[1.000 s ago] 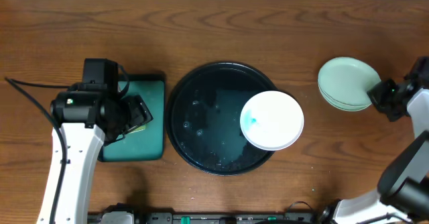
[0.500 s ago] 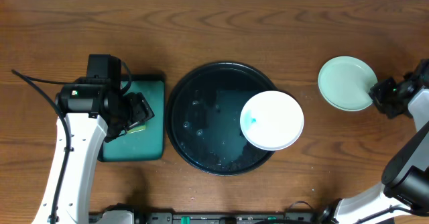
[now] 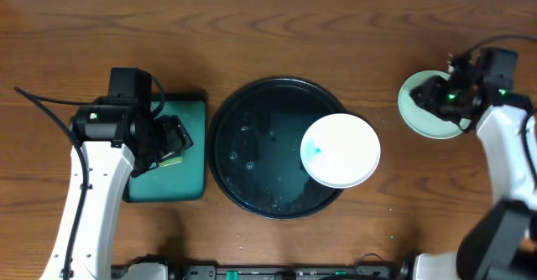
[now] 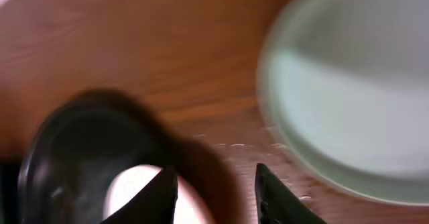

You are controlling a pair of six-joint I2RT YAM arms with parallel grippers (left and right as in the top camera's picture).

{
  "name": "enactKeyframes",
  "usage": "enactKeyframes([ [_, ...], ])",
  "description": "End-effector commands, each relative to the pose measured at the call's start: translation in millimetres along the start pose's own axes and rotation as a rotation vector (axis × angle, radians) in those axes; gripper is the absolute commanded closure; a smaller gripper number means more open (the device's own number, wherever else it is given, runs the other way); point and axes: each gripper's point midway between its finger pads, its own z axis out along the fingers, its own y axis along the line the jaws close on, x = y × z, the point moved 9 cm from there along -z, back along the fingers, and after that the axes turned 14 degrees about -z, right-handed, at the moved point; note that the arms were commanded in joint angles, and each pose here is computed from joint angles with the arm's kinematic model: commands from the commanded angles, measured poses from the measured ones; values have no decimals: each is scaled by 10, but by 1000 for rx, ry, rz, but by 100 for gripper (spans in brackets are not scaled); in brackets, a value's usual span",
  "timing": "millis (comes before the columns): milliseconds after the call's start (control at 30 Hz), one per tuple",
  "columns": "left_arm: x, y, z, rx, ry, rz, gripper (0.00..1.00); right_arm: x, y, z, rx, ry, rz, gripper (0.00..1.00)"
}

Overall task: Clean dirty plates on tray and stack at the side
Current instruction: 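Release the plate and move the right gripper to the white plate, then grip the white plate's rim with the right gripper and pull it toward tray center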

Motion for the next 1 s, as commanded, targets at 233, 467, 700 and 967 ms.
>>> enactKeyframes([
  [233, 6, 14, 13, -18, 1, 8, 19, 262, 1041, -739, -191, -52, -278, 7],
  [467, 9, 17, 13, -20, 3, 8, 19, 452, 951, -714, -82, 74, -146, 82],
  [700, 9, 17, 13, -20, 3, 8, 19, 768, 652, -474, 162, 278, -16, 50],
  [967, 9, 17, 13, -20, 3, 8, 19, 1141, 512, 2, 108, 372, 19, 42],
])
